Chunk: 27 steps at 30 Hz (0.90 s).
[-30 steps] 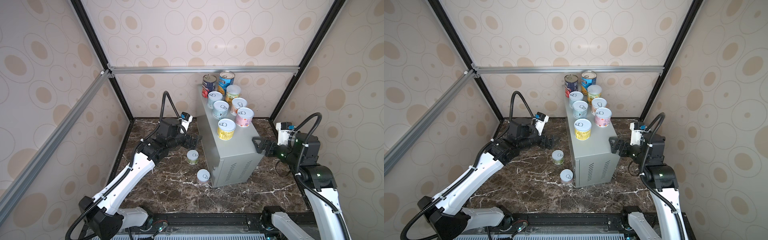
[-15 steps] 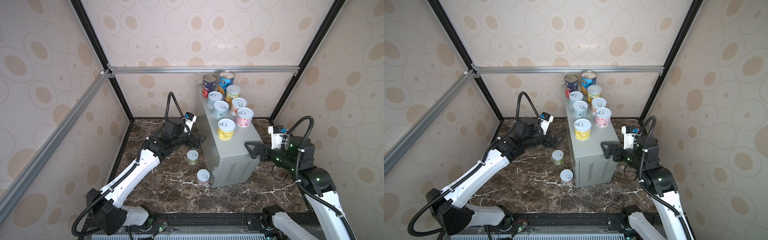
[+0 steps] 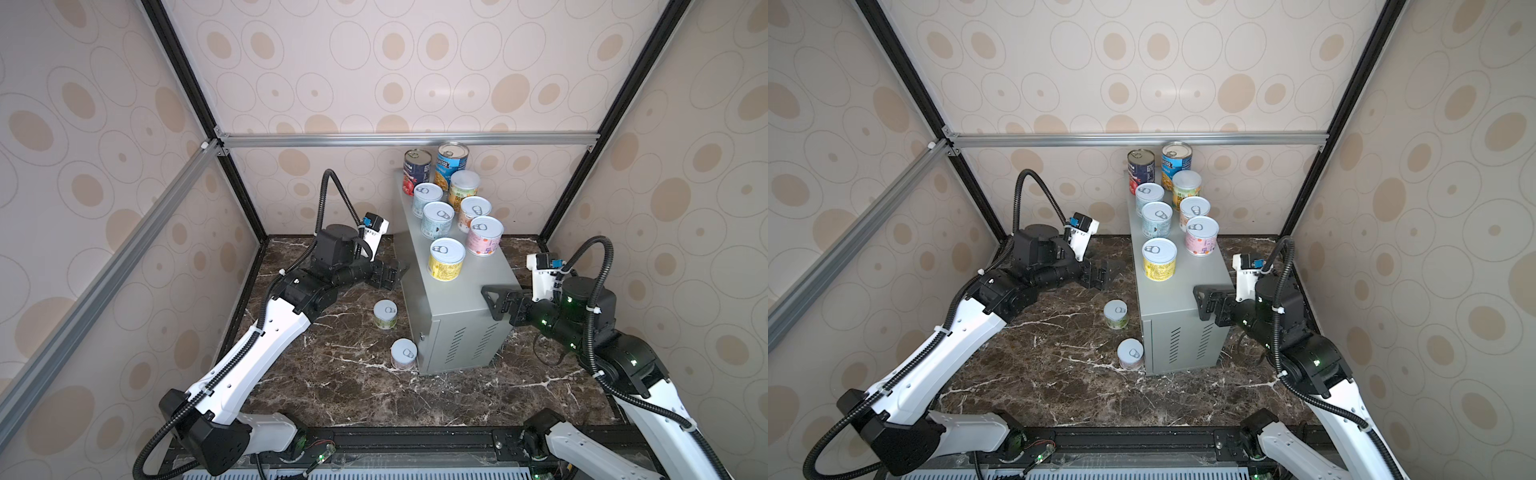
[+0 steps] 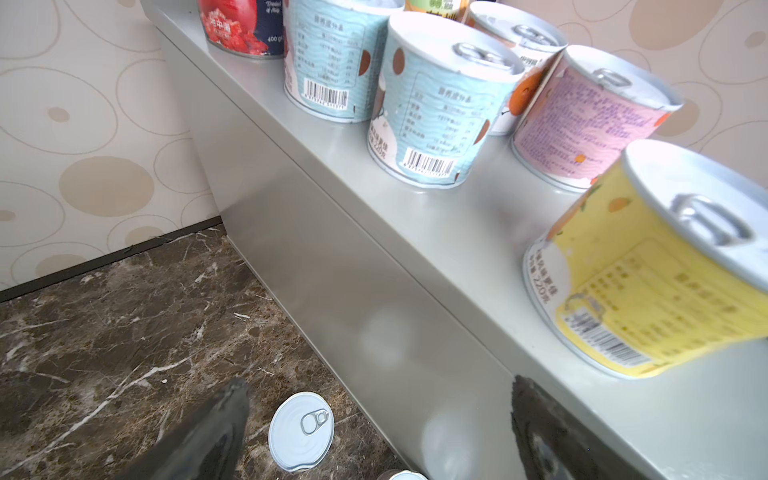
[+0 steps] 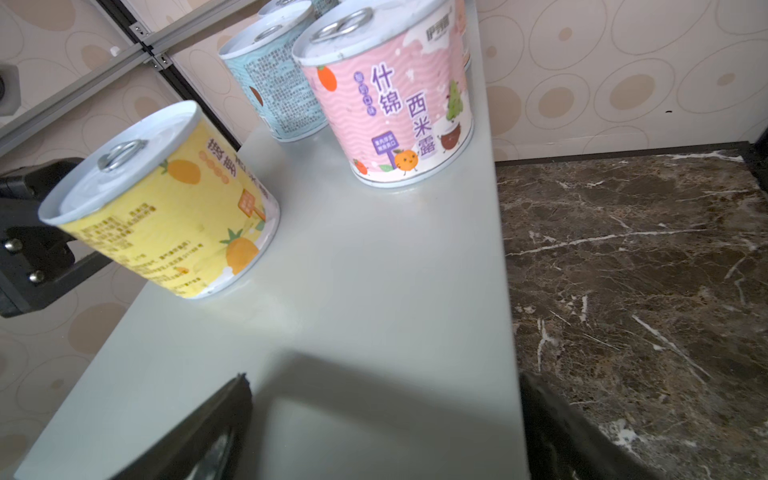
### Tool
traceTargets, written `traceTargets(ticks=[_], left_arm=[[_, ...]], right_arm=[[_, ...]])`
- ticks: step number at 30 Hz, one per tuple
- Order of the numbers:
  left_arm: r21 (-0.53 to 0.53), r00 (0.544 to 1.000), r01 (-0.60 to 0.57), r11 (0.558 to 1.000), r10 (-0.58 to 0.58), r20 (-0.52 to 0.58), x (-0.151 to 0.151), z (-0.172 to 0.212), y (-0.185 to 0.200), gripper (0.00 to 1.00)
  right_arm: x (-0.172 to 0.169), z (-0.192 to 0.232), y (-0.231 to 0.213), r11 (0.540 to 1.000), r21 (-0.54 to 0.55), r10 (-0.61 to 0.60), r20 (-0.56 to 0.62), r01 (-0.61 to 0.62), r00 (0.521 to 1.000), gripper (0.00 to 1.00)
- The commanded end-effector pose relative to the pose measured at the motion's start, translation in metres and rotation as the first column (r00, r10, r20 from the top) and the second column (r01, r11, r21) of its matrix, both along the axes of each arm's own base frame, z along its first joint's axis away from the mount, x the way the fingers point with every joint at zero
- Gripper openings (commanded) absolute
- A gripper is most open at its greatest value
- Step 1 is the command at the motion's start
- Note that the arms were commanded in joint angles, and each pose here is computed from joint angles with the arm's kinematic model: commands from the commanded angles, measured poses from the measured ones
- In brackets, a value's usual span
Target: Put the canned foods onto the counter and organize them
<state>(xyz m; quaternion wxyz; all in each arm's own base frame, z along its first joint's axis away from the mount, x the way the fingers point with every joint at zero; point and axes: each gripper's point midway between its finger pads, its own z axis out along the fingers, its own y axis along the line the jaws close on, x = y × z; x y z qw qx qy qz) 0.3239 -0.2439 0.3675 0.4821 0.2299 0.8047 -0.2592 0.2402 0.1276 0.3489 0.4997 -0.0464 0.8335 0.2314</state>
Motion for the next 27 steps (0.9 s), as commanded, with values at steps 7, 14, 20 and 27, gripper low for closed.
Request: traceTargets(ticks=[7,14,20,27], left_arm=[[-0.009,0.985,0.162,0.987,-0.161,0.064,-0.033,0.031,-0.004,0.98],[-0.028,0.980,0.190,0.981,-0.188,0.059,-0.035,0.033,-0.010,0.98],[-0.033,0.984,0.174,0.984,-0.172,0.056,-0.029,0.037,-0.012,0.98],[-0.014,0.976,0.213,0.977,-0.212,0.058,-0.035,0.036,-0.028,0.90]], right_arm=[[-0.025,-0.025,0.031,0.982,-0.045,0.177,-0.103,-0.182,0.979,1.00],[-0.023,0.004,0.011,0.991,-0.088,0.095,-0.022,-0.096,0.995,1.00],[-0.014,0.041,-0.011,0.983,-0.186,0.011,0.064,0.001,0.998,1.00],[-0.001,0.077,-0.032,0.952,-0.286,-0.063,0.151,0.105,0.986,1.00]])
